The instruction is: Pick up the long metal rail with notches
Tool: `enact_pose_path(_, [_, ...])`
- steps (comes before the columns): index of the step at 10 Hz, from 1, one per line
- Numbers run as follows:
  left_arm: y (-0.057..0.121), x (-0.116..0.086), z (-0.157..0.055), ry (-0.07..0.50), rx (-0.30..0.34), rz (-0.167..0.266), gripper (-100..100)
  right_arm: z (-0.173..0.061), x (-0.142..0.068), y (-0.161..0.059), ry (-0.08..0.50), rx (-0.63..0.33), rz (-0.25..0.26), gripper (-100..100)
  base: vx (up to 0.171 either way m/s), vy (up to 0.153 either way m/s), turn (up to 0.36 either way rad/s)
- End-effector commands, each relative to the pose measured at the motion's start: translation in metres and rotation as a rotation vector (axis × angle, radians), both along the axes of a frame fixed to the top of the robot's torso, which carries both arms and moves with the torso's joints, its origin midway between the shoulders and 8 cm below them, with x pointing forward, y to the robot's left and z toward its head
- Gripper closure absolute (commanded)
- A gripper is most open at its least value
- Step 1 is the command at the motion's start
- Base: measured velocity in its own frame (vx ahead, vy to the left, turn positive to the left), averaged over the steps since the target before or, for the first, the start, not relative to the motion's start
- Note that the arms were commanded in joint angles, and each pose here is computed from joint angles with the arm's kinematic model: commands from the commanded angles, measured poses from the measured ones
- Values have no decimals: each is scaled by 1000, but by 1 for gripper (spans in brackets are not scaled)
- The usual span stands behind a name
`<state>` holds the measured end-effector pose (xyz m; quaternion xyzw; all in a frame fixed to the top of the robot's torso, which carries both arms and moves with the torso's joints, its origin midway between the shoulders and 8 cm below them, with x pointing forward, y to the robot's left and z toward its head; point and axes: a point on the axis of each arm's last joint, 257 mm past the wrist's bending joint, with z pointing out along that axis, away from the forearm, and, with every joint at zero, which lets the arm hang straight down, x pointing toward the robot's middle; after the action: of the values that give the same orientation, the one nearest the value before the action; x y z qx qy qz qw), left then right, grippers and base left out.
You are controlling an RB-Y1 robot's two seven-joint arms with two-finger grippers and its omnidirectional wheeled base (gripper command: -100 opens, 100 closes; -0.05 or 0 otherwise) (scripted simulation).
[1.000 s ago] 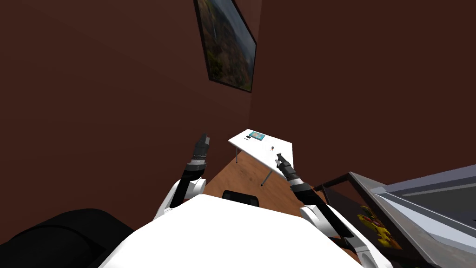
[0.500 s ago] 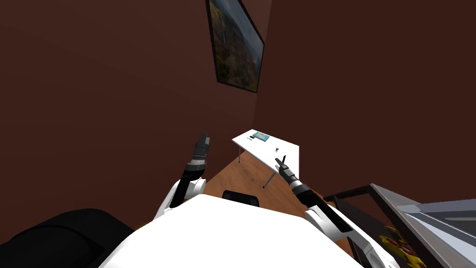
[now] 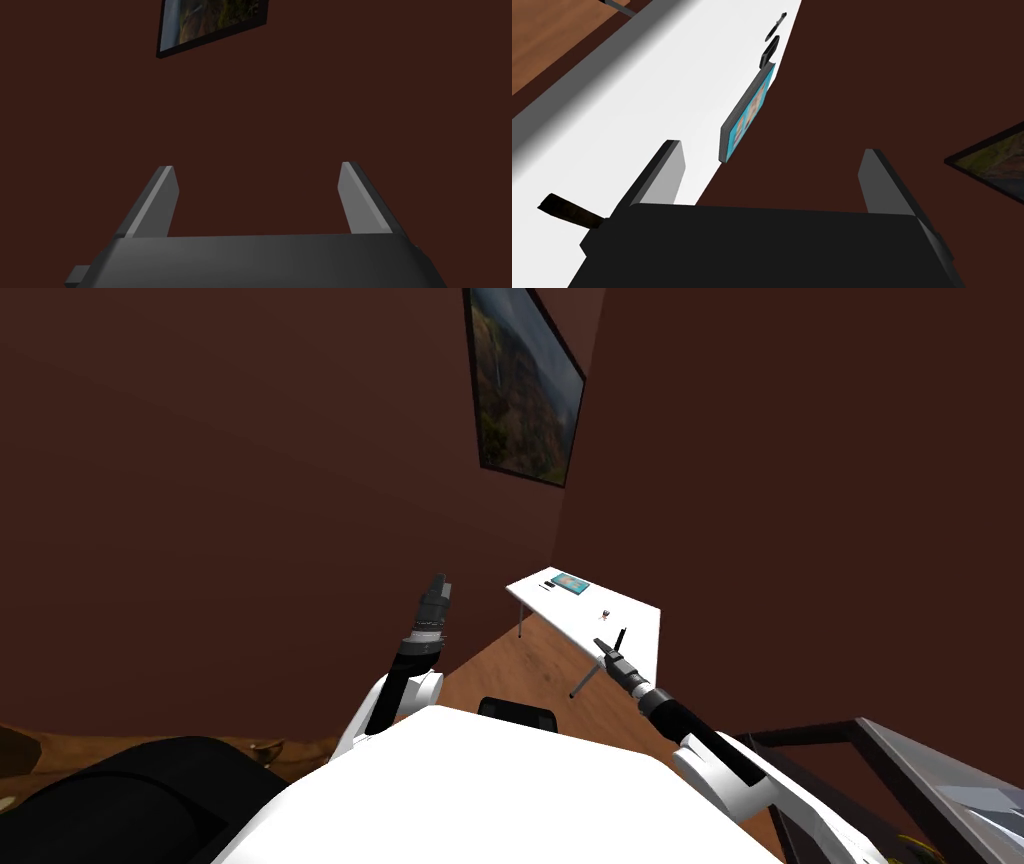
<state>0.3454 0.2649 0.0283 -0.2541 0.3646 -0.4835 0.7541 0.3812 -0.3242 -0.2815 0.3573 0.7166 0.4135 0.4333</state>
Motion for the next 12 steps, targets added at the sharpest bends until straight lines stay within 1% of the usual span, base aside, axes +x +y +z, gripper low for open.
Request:
enact_pose_path(1, [0, 0, 0, 0, 0, 0, 0, -24, -8, -15, 89, -22, -10, -100, -7, -23, 234])
enact_pose_path(2, [0, 0, 0, 0, 0, 0, 0, -23, -9, -19, 92, -43, -1, -100, -4, -27, 104])
enact_pose_path(3, [0, 0, 0, 0, 0, 0, 0, -43, -17, -33, 167, -58, -16, -100, -1, -29, 211])
enact_pose_path(4, [0, 0, 0, 0, 0, 0, 0, -41, -17, -37, 170, -77, -10, -100, -1, -31, 119])
enact_pose_path(5, [0, 0, 0, 0, 0, 0, 0, -60, -27, -52, 243, -93, -29, -100, -1, -30, 221])
enact_pose_path(6, [0, 0, 0, 0, 0, 0, 0, -58, -27, -57, 246, -113, -23, -100, 4, -30, 116])
enact_pose_path(7, [0, 0, 0, 0, 0, 0, 0, -75, -38, -72, 317, -123, -47, -100, 13, -29, 210])
enact_pose_path(8, [0, 0, 0, 0, 0, 0, 0, -72, -38, -79, 319, -149, -40, -100, 11, -31, 90])
enact_pose_path(9, [0, 0, 0, 0, 0, 0, 0, -87, -50, -94, 389, -162, -66, -100, 17, -26, 151])
enact_pose_path(10, [0, 0, 0, 0, 0, 0, 0, -84, -49, -101, 390, -185, -61, -100, 15, -29, 123])
enact_pose_path(11, [0, 0, 0, 0, 0, 0, 0, -95, -62, -122, 458, -212, -87, -100, 15, -39, 202])
enact_pose_path(12, [0, 0, 0, 0, 0, 0, 0, -94, -61, -124, 458, -220, -86, -100, 16, -33, 117])
